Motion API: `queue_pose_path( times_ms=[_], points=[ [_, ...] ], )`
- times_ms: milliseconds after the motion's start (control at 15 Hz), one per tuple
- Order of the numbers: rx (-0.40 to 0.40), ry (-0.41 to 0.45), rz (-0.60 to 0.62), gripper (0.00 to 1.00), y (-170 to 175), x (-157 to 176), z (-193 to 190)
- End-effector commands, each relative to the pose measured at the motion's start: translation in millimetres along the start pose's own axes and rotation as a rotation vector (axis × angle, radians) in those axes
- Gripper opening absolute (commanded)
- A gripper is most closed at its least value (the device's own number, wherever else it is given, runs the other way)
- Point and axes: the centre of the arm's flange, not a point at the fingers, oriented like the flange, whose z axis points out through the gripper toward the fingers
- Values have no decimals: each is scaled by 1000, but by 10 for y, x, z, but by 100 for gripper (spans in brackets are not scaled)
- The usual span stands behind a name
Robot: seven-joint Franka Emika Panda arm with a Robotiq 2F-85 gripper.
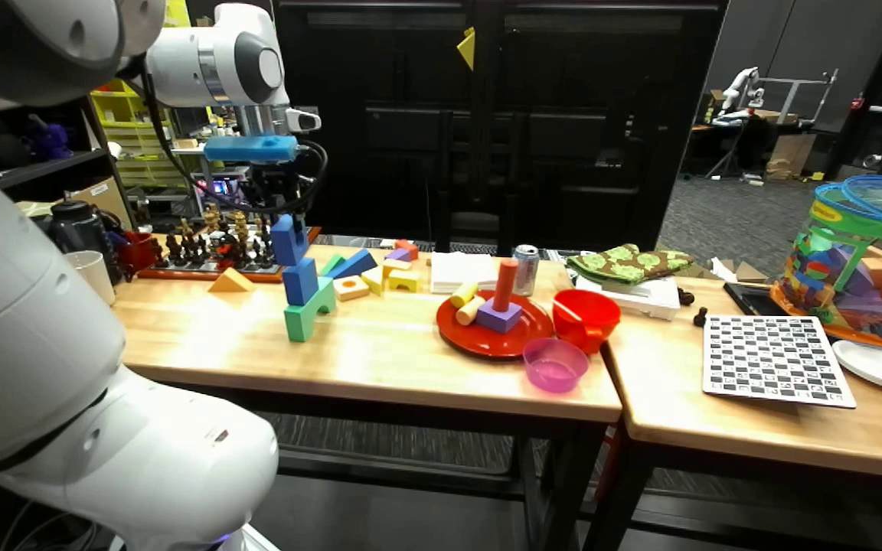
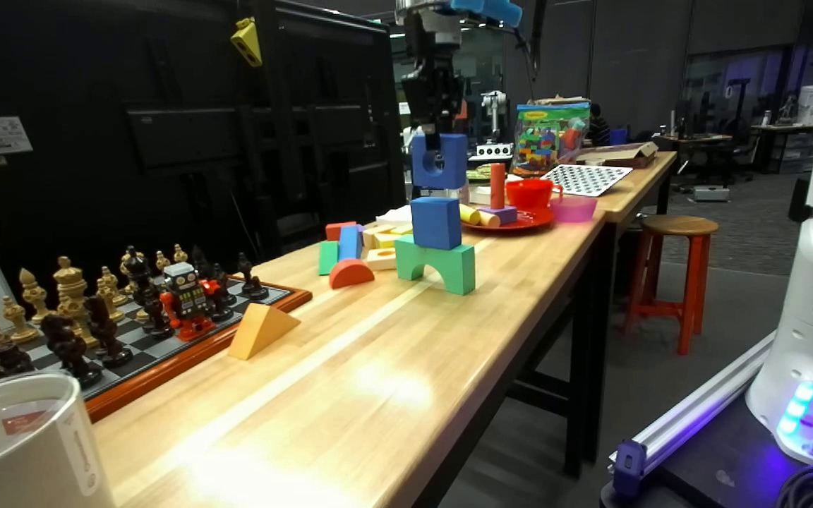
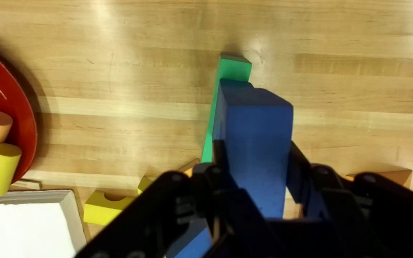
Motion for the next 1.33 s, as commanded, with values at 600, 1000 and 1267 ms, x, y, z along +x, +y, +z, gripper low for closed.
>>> queue_pose_path(
  times_ms=[600, 1000, 1267],
  points=[
    [52, -15, -16, 15, 22, 156, 37],
    [56, -20, -10, 15, 44, 154, 71],
    [62, -27, -9, 15, 62, 159, 115]
  ],
)
